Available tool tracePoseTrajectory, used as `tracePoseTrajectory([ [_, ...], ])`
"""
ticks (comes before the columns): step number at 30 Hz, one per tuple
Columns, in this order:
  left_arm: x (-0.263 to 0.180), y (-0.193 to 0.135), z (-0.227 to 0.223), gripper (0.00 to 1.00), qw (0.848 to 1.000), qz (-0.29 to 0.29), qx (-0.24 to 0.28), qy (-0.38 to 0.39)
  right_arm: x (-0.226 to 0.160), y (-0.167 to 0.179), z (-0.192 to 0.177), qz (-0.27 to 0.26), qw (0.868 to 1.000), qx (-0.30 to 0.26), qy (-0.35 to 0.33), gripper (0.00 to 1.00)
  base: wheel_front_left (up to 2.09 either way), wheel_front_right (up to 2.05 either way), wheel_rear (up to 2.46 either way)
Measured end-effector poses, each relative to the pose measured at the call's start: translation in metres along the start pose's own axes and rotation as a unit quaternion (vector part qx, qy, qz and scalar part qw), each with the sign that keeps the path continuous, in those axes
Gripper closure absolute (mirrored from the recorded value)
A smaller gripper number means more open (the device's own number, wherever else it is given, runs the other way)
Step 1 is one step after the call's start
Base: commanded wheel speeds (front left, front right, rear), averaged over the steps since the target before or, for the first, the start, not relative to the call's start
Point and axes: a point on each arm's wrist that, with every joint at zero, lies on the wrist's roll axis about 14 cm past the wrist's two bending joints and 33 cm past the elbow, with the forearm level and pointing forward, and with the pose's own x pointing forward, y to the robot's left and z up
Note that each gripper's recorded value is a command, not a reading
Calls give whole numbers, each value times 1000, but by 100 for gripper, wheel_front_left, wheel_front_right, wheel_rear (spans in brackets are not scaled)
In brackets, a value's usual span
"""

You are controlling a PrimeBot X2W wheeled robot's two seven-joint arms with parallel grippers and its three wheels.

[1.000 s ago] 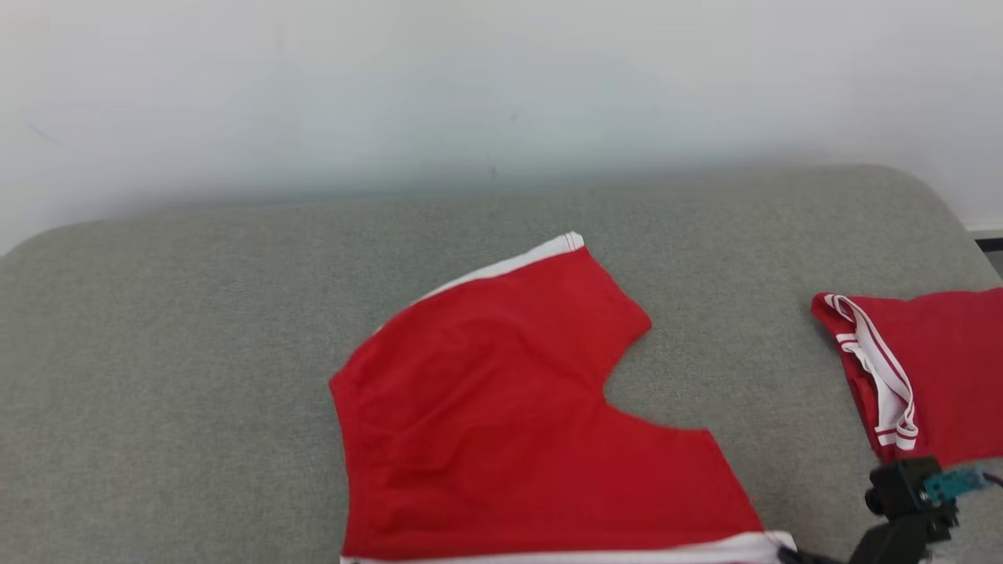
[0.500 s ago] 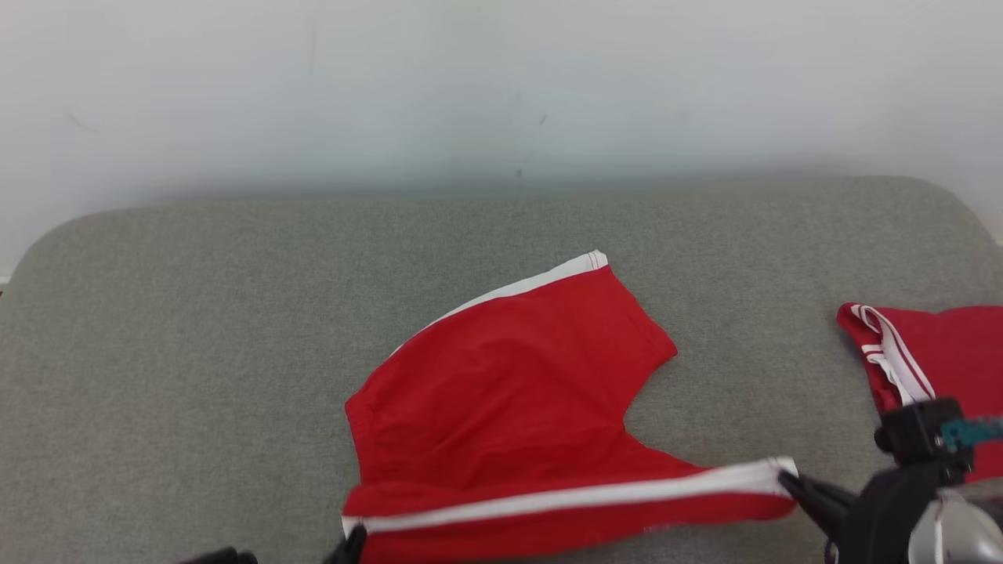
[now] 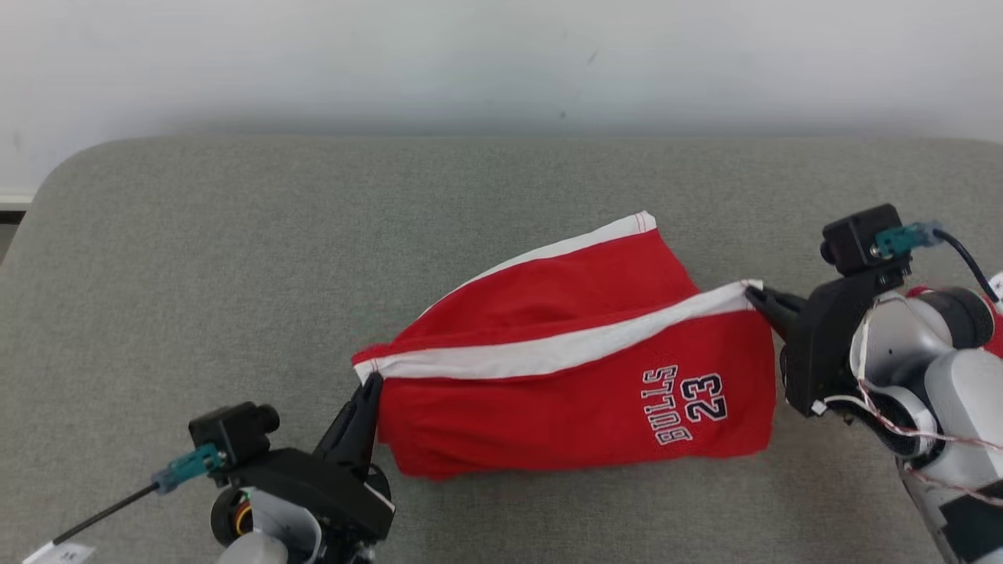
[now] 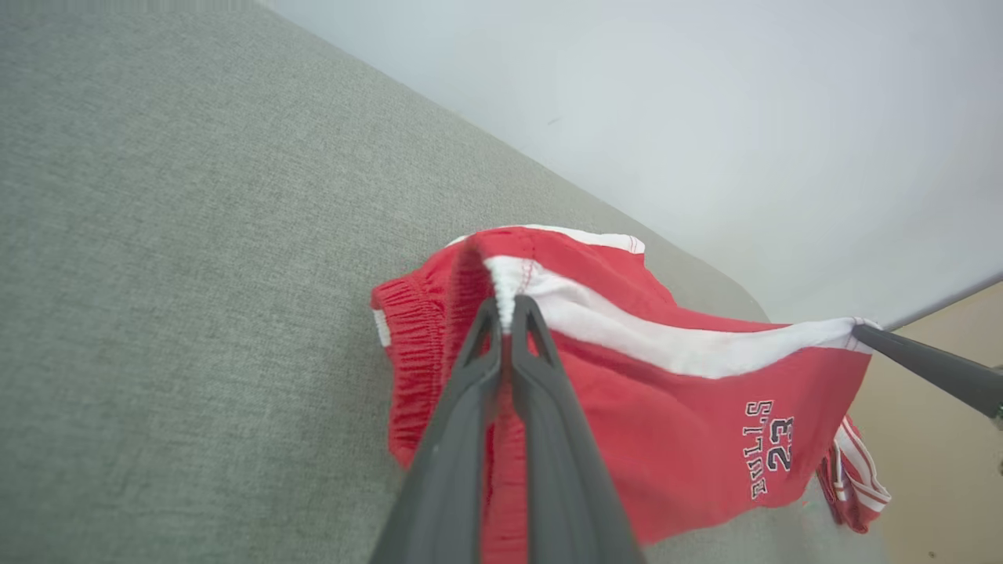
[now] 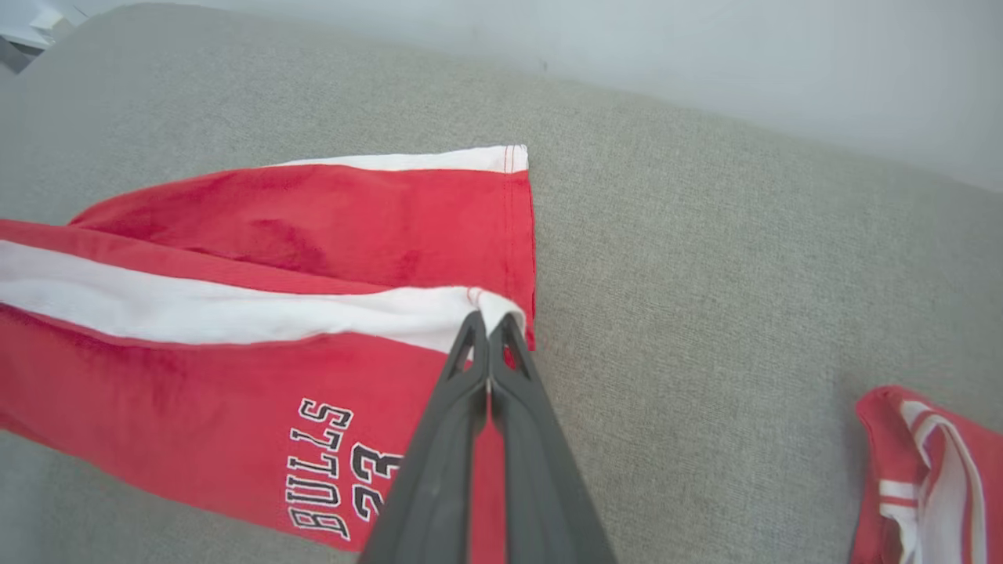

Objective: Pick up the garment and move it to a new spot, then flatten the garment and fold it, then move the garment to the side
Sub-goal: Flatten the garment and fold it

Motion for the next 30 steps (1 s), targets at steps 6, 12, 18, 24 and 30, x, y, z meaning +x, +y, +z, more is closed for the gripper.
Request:
tracePoseTrajectory([
  [6, 22, 10, 12, 100, 1000, 24, 12, -14, 44, -7, 28, -2, 999, -27, -25, 100, 0, 0, 0],
  [12, 39, 22, 14, 100, 999, 46, 18, -10, 85, -17, 43, -14, 999, -30, -42, 100, 0, 0, 0],
  [18, 53, 37, 11, 100, 997, 73, 12, -4, 123, -18, 49, -17, 999, -21, -44, 100, 0, 0, 0],
  [24, 59, 53, 5, 100, 995, 97, 7, 0, 152, -7, 38, -7, 999, -17, -28, 100, 0, 0, 0],
  [30, 61, 58, 4, 0, 994, 106, 1, 1, 160, 3, 32, 0, 1000, -14, -20, 0, 0, 0, 0],
])
